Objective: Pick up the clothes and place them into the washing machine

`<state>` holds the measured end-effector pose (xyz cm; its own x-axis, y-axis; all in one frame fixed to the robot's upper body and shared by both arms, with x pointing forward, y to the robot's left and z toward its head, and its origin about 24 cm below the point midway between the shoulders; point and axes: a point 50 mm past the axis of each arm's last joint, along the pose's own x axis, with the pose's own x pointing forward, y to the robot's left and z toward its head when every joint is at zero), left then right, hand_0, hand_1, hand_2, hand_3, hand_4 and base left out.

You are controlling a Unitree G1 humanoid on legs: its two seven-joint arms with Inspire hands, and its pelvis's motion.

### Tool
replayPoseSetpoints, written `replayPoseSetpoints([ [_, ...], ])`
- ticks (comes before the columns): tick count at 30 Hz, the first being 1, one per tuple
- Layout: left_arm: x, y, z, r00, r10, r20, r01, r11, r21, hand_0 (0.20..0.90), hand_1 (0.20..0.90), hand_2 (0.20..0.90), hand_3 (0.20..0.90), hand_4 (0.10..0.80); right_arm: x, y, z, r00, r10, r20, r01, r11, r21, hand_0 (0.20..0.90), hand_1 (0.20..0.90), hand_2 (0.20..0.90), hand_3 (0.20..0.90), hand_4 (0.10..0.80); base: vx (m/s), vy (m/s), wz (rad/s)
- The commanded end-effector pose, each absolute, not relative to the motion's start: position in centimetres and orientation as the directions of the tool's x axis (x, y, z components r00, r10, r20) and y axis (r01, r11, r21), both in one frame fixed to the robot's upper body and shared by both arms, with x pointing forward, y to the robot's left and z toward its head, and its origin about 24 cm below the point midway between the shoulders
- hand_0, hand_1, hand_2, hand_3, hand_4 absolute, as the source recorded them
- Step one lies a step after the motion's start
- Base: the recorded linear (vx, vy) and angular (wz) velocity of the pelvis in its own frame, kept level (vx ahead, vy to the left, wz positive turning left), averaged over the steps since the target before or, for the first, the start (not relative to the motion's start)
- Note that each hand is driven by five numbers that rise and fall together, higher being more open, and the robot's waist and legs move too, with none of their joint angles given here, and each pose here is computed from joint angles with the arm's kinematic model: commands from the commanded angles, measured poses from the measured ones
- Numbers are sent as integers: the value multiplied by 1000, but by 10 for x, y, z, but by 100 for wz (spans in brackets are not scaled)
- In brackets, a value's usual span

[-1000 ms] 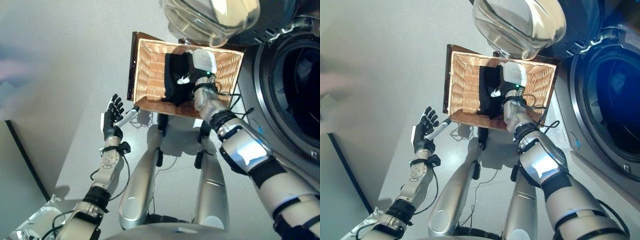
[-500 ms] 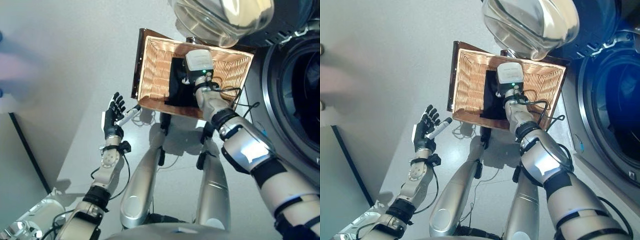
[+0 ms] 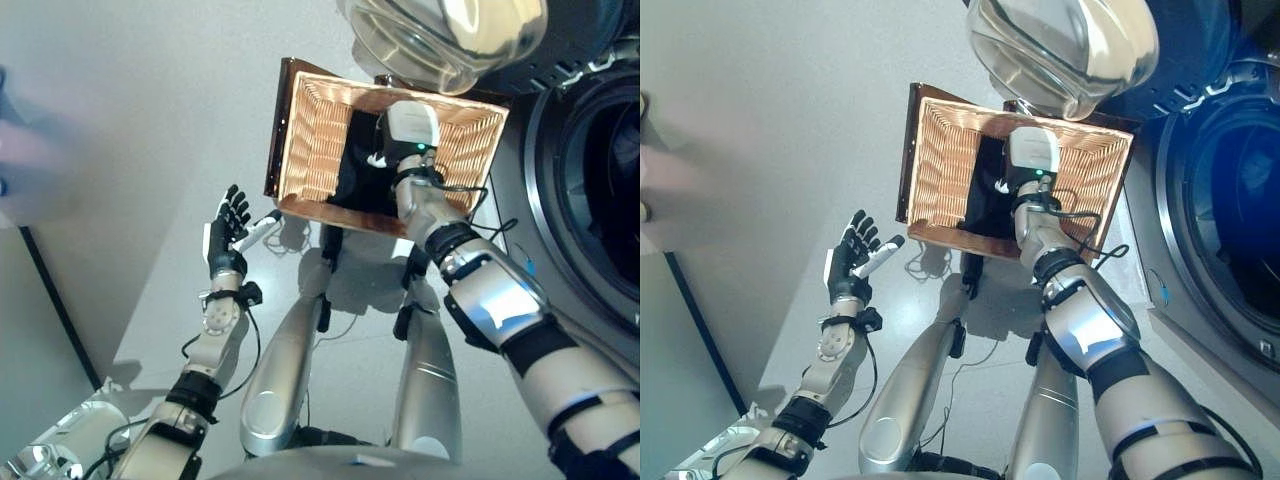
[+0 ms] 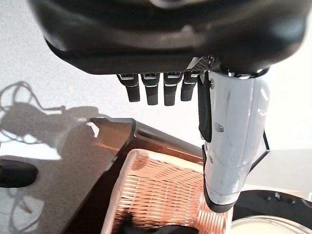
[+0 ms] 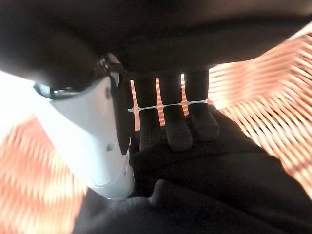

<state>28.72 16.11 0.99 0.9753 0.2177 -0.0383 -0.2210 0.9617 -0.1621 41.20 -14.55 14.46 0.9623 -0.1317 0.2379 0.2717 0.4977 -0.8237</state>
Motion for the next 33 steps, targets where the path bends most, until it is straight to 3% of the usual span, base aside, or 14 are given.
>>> replayPoseSetpoints([
  [1,284,175,10,963,271,2,-269,957,-106,900,900,900,900,800,408,-122,182,907,-109,407,327,792,-515,200,200,200,200,300,39,-2,-8],
  [7,276,178,-19,952,276,-130,-283,958,-37,900,900,900,900,800,394,-141,176,899,-172,402,277,936,-218,200,200,200,200,300,39,-7,-19],
  [15,267,175,-36,948,246,-203,-259,965,-39,900,900,900,900,800,375,-149,156,913,-169,371,177,984,13,200,200,200,200,300,42,-22,-16],
  [27,252,173,-62,917,219,-333,-249,967,-47,900,900,900,900,800,351,-151,122,948,-154,277,4,880,474,200,200,200,200,300,31,-21,-7],
  [33,250,172,-65,914,206,-350,-239,970,-54,900,900,900,900,800,343,-151,123,945,-119,306,-65,846,529,200,200,200,200,300,18,-19,-5],
])
